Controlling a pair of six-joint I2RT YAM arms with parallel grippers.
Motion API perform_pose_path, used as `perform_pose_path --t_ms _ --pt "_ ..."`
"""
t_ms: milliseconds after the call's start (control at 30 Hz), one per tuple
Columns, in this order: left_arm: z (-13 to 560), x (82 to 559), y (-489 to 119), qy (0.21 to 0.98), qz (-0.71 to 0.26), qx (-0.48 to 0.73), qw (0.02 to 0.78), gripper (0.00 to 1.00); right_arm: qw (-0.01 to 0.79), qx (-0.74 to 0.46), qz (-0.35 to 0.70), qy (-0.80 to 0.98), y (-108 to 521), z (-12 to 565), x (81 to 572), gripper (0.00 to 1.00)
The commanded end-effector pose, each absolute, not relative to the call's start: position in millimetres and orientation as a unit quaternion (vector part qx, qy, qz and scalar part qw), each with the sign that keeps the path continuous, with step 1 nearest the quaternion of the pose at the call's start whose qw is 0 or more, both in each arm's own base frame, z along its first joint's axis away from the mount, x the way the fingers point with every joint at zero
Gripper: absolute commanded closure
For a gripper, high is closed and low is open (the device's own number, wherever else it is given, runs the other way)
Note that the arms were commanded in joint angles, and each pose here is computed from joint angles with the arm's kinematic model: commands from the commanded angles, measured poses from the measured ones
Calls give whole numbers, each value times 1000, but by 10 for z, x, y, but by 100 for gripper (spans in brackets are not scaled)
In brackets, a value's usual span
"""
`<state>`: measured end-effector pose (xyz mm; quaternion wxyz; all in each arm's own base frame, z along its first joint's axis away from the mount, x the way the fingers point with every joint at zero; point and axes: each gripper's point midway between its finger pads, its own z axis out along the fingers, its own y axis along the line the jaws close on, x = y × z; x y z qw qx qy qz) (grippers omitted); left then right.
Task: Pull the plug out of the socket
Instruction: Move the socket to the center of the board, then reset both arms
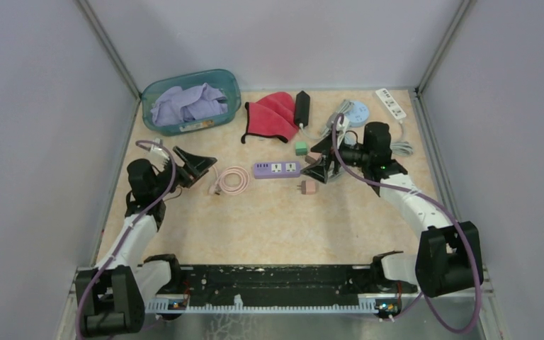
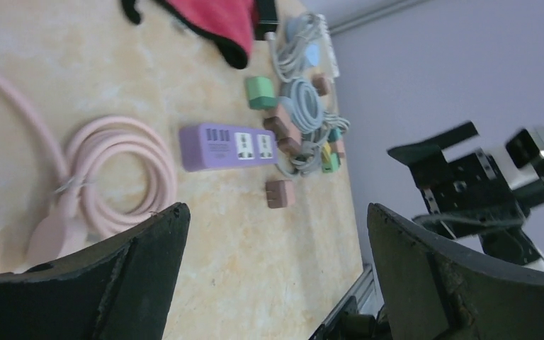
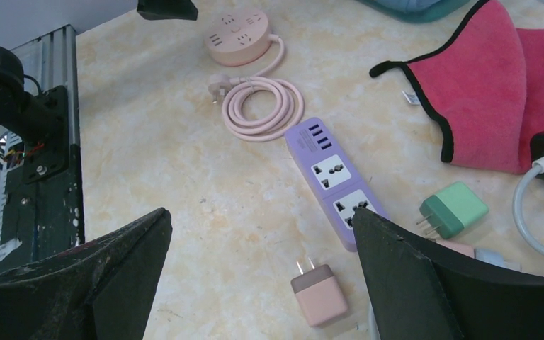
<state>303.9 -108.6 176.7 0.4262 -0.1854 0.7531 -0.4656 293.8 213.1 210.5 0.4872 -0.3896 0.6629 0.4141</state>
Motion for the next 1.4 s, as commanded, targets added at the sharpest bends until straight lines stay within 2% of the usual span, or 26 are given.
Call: perform_pose_path --t_ms 0,267,533,700,1000,1367 --pt "2321 2776 -1450 707 -528 -5 470 1 535 -393 391 638 2038 2528 3059 1" --pt "2875 2576 -1938 694 -499 134 501 0 563 -315 374 666 1735 3137 3219 1" --pt "3387 2580 -1862 681 -447 178 553 0 592 -305 294 686 1464 3840 3196 1" --pt "3579 2608 -1836 682 -416 210 563 0 604 -273 294 689 1411 4105 3046 1" --pt "3290 2713 -1704 690 -347 235 591 0 607 -233 333 683 1186 4057 3013 1" --pt "2902 2787 -1569 707 -338 211 584 0 611 -201 335 689 928 3922 3098 1"
